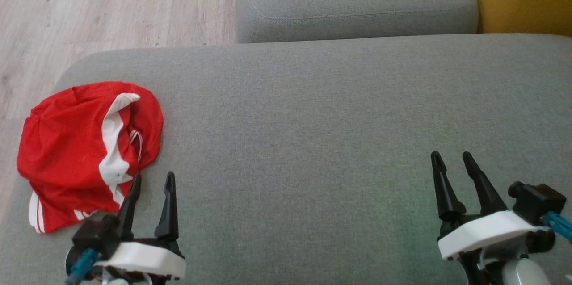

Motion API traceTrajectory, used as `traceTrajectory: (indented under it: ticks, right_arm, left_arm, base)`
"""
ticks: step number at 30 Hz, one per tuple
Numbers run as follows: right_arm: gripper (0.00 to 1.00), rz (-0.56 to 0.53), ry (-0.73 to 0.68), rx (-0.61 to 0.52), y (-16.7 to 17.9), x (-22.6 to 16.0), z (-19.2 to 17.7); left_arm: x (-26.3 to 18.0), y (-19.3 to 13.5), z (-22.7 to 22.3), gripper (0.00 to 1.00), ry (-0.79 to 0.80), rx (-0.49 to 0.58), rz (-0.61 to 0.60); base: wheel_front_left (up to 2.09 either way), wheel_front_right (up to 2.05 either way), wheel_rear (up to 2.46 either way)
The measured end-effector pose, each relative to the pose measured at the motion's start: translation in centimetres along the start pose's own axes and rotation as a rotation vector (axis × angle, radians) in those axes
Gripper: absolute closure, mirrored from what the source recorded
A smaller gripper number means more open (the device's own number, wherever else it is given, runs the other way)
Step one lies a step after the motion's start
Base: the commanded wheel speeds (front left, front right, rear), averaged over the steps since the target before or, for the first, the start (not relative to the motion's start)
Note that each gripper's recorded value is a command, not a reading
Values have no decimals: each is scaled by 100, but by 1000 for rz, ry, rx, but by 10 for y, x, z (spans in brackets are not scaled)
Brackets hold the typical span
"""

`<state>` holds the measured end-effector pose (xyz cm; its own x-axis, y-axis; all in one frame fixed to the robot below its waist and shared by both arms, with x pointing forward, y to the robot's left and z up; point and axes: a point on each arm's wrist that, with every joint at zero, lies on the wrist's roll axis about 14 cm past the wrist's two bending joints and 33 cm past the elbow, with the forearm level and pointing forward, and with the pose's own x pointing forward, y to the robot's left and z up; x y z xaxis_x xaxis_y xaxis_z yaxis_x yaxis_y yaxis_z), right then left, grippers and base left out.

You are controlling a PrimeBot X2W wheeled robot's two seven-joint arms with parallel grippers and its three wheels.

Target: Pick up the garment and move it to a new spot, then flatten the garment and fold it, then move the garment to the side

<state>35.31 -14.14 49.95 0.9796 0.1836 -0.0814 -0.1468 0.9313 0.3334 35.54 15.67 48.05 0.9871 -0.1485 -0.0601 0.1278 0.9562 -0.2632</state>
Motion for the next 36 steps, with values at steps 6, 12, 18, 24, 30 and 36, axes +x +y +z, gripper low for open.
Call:
traceTrajectory:
  ticks: [6,12,18,24,30,36]
  right_arm:
    - [0,1,-2,-70,1,-1,3]
    - [0,-6,15,-135,0,-7,-1]
    - [0,-4,8,-188,1,-8,2]
    - [0,-2,0,-240,3,-8,5]
    - [0,-2,-1,-287,4,-8,6]
    - [0,-3,7,-278,3,-10,3]
  left_arm:
    - [-1,-2,-5,0,7,66,-14]
    - [-2,-6,-8,0,6,143,-32]
    - [-4,-5,-13,0,16,193,-38]
    - [-6,-4,-17,0,19,233,-39]
    - [-7,-6,-20,0,20,275,-51]
    - [-8,-3,-22,0,28,275,-41]
  base:
    - [0,0,0]
    - [0,0,0]
    - [0,0,0]
    - [0,0,0]
    - [0,0,0]
    - [0,0,0]
